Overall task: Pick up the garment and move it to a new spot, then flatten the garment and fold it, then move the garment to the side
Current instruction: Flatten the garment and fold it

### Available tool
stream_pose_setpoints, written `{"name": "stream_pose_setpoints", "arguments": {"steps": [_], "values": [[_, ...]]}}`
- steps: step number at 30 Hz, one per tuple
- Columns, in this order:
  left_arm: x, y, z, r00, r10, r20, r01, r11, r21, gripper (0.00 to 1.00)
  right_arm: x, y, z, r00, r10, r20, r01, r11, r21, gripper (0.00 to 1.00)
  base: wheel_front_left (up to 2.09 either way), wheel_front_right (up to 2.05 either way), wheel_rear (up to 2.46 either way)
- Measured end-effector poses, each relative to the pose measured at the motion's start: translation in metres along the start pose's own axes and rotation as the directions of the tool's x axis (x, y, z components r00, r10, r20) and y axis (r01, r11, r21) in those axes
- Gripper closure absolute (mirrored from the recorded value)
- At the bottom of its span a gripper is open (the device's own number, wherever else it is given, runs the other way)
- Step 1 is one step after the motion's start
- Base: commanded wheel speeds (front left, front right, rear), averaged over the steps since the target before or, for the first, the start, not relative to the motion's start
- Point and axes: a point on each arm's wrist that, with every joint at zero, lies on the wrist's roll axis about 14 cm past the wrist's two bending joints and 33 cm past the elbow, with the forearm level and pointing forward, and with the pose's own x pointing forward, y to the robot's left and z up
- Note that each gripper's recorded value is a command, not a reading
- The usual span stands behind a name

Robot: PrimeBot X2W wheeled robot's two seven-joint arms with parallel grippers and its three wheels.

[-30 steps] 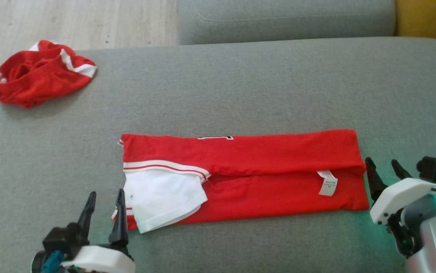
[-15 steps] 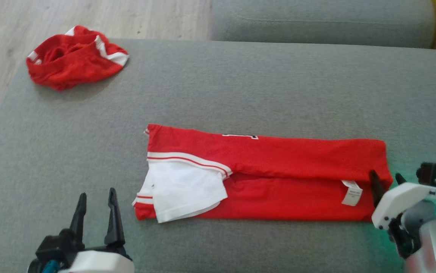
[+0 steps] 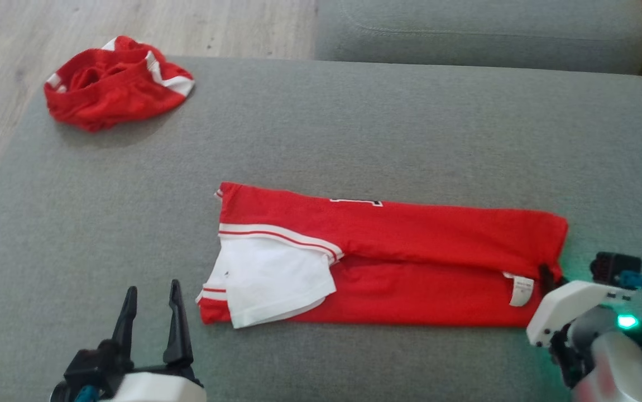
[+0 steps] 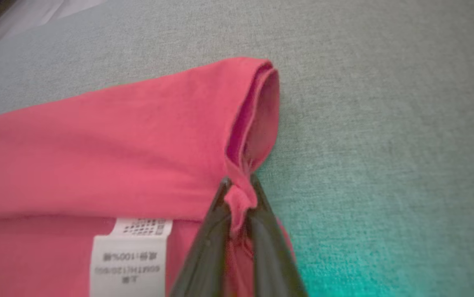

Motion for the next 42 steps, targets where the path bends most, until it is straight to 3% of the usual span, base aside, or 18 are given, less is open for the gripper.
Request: {"name": "stream_pose_setpoints", "arguments": {"steps": [9,19,24,28,35,39,42], "values": [[0.01,-0.02,0.001,0.998,-0.063,0.004,0.063,0.998,0.004,0.0,-0.01,-0.008,0.007,0.996,-0.029,0.089,0.023,0.998,0.066,1.0,0.0,0.0,0.0],[0.014,-0.045,-0.003,0.991,-0.137,-0.01,0.137,0.991,0.001,0.0,-0.053,-0.106,0.06,0.941,-0.236,0.242,0.22,0.971,0.093,1.0,0.0,0.0,0.0],[0.015,-0.055,-0.006,0.986,-0.165,-0.019,0.165,0.986,-0.008,0.0,-0.066,-0.114,0.072,0.933,-0.255,0.255,0.235,0.966,0.108,1.0,0.0,0.0,0.0],[0.014,-0.061,-0.007,0.984,-0.18,-0.016,0.18,0.984,-0.01,0.0,-0.066,-0.089,0.067,0.951,-0.196,0.239,0.167,0.977,0.135,1.0,0.0,0.0,0.0],[0.01,-0.056,-0.005,0.986,-0.168,-0.008,0.168,0.986,-0.014,0.0,-0.067,-0.009,0.063,0.975,0.026,0.22,-0.048,0.994,0.099,1.0,0.0,0.0,0.0],[0.006,-0.048,-0.002,0.989,-0.151,0.005,0.151,0.989,-0.007,0.0,-0.069,0.044,0.065,0.96,0.181,0.216,-0.199,0.978,0.063,1.0,0.0,0.0,0.0],[0.003,-0.041,0.0,0.991,-0.137,0.012,0.137,0.991,0.007,0.0,-0.07,0.087,0.061,0.933,0.305,0.192,-0.32,0.946,0.05,1.0,0.0,0.0,0.0]]}}
